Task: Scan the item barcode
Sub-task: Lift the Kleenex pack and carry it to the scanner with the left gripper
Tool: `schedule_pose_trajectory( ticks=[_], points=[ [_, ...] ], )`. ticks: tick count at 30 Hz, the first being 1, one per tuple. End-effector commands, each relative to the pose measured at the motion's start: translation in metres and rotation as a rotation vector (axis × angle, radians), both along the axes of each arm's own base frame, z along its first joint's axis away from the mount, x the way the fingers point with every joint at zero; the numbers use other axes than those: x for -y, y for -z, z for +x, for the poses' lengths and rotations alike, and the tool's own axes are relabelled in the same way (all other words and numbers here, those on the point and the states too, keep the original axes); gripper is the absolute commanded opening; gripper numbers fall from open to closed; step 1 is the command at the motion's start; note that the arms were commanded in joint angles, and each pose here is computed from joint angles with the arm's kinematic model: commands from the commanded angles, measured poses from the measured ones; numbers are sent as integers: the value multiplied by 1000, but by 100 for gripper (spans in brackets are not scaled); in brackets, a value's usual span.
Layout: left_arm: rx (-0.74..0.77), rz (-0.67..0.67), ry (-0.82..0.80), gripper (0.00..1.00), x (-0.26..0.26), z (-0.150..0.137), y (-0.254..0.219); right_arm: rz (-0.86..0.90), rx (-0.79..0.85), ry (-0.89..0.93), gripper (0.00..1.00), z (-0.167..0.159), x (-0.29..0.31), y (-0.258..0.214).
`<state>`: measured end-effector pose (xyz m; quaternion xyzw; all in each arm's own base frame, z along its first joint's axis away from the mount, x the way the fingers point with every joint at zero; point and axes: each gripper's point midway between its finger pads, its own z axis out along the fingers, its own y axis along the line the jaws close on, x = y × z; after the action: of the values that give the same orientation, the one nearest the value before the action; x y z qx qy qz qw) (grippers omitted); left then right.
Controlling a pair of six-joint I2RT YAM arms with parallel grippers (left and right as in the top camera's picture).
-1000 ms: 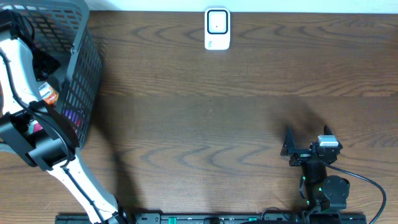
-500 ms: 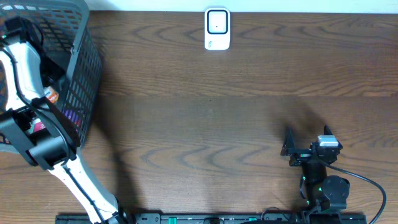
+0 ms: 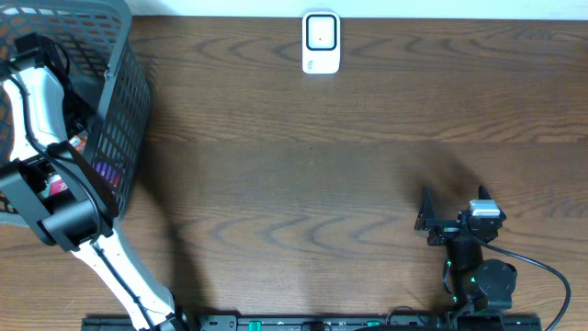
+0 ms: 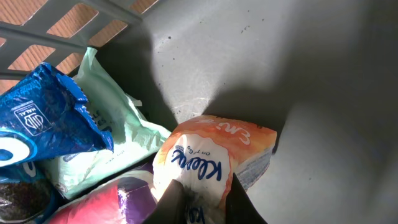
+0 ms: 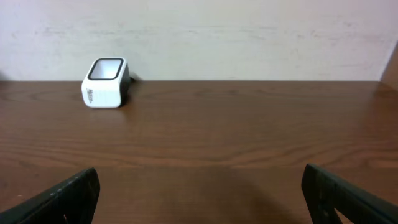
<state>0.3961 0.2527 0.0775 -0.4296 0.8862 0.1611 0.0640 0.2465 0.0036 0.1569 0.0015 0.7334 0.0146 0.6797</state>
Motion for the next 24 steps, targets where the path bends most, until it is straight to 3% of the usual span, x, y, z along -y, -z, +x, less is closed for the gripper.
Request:
schedule_pose_trajectory(
  ticks=[1, 8, 15, 19, 24],
  points=[
    [23, -17, 0, 7, 5, 0, -10, 15, 0, -11, 99, 0, -2, 0],
    [230, 43, -39, 7, 10, 0, -97, 15, 0, -11, 99, 0, -2, 1],
    [616, 129, -132, 7, 32, -34, -240, 15, 0, -11, 99, 0, -2, 0],
    [900, -24, 22, 7, 91, -44, -315, 15, 0, -11, 99, 0, -2, 0],
    [1142, -321, 393, 7, 204, -56, -383, 15, 0, -11, 99, 0, -2, 0]
  ],
)
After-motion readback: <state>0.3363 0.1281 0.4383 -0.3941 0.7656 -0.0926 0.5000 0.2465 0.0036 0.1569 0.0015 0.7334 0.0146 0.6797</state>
